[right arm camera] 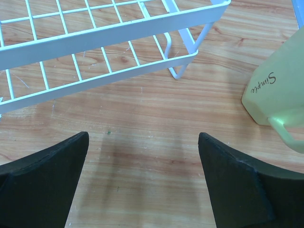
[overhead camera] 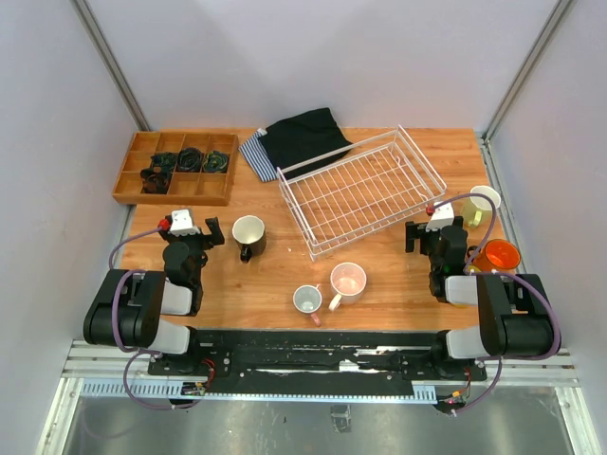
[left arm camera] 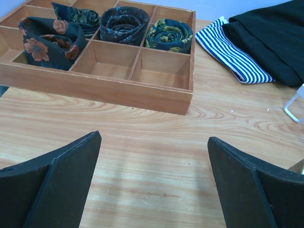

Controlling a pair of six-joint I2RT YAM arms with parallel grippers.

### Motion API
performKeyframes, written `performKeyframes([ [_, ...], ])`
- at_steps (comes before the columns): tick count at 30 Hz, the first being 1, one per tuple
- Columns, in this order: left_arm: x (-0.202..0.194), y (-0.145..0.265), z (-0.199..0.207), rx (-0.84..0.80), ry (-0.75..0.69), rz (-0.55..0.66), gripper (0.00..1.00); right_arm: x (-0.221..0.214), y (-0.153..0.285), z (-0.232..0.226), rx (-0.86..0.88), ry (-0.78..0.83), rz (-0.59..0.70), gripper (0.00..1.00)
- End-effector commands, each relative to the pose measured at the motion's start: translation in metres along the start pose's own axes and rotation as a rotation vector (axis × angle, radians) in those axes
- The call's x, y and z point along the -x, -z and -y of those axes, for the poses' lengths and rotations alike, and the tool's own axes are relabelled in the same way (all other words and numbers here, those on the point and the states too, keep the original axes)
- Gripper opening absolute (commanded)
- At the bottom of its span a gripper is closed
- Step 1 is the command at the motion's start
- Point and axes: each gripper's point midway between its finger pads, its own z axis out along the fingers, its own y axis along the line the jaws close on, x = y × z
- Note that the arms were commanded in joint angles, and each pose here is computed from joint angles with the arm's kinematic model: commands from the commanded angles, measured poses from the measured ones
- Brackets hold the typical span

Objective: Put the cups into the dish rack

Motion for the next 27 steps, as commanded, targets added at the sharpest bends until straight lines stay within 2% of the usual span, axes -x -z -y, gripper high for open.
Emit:
performKeyframes([
  [1,0.006,-0.003,-0.003,0.008,-0.009,0.022,1.0,0.008,-0.001,0.01,-0.03,-0.01,0.032,0.98],
  [10,0.006,-0.003,-0.003,0.009,-0.009,0.021,1.0,0.007,-0.001,0.01,-0.029,-0.011,0.03,0.98],
  [13,0.006,-0.003,-0.003,0.008,-0.01,0.019,1.0,0.01,0.001,0.017,-0.076,-0.024,0.04,0.98],
  [16,0.006,-0.003,-0.003,0.009,-0.01,0.021,1.0,0.019,0.012,0.028,-0.134,-0.044,0.058,0.98],
  [21,0.006,-0.003,-0.003,0.01,-0.01,0.019,1.0,0.032,0.035,0.031,-0.126,-0.031,-0.012,0.98],
  [27,0.014,-0.004,0.0,-0.003,-0.011,0.02,1.0,0.067,0.076,0.036,-0.128,-0.039,0.063,0.98],
])
